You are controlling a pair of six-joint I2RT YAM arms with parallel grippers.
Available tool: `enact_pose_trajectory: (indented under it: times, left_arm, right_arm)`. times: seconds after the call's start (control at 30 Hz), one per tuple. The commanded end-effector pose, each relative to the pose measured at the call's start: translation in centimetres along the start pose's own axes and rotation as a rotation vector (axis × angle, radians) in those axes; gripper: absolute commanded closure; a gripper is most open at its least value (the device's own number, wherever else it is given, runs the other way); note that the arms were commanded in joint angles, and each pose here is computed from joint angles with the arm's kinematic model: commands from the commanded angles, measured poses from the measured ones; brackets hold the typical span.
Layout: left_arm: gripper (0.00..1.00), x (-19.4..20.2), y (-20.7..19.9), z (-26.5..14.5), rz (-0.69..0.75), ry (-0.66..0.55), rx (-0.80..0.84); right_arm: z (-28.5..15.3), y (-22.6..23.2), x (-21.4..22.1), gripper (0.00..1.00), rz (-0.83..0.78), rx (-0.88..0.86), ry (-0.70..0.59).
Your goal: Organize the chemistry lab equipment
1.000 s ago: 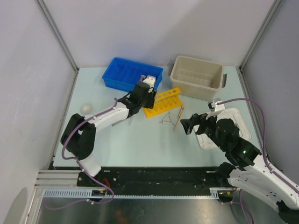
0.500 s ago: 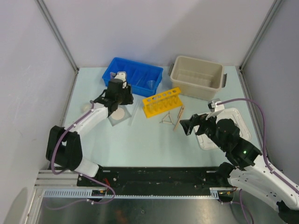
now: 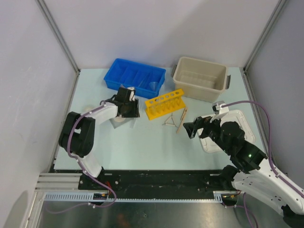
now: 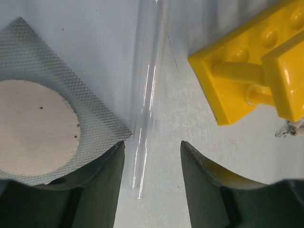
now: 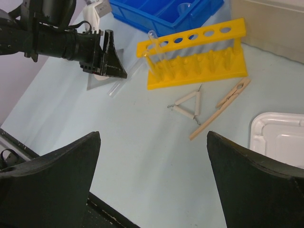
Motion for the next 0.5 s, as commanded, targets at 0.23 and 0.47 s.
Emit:
enact_pose_trajectory:
  times: [0.23,0.47]
  left_arm:
    - [0.49,2.5,-1.1,1.5,-0.001,0.077,0.021]
    - [0.55,4.0,-1.6,2.0,0.015,0.121,0.002]
  right_arm:
    - [-0.1,0.1,-0.2,0.01,0.01,-0.005,-0.006]
    - [-0.3,0.0,-0.1,0.01,0.015,-0.002,-0.003]
Point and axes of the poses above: each gripper's point midway between its finger pads, its own z axis out along the fingers, its own y axis along the line the jaws close on, x = y × z, the point moved 2 cm from there along -z, back along the fingers, and after that the axes turned 15 degrees about z, right-handed, at the moved point
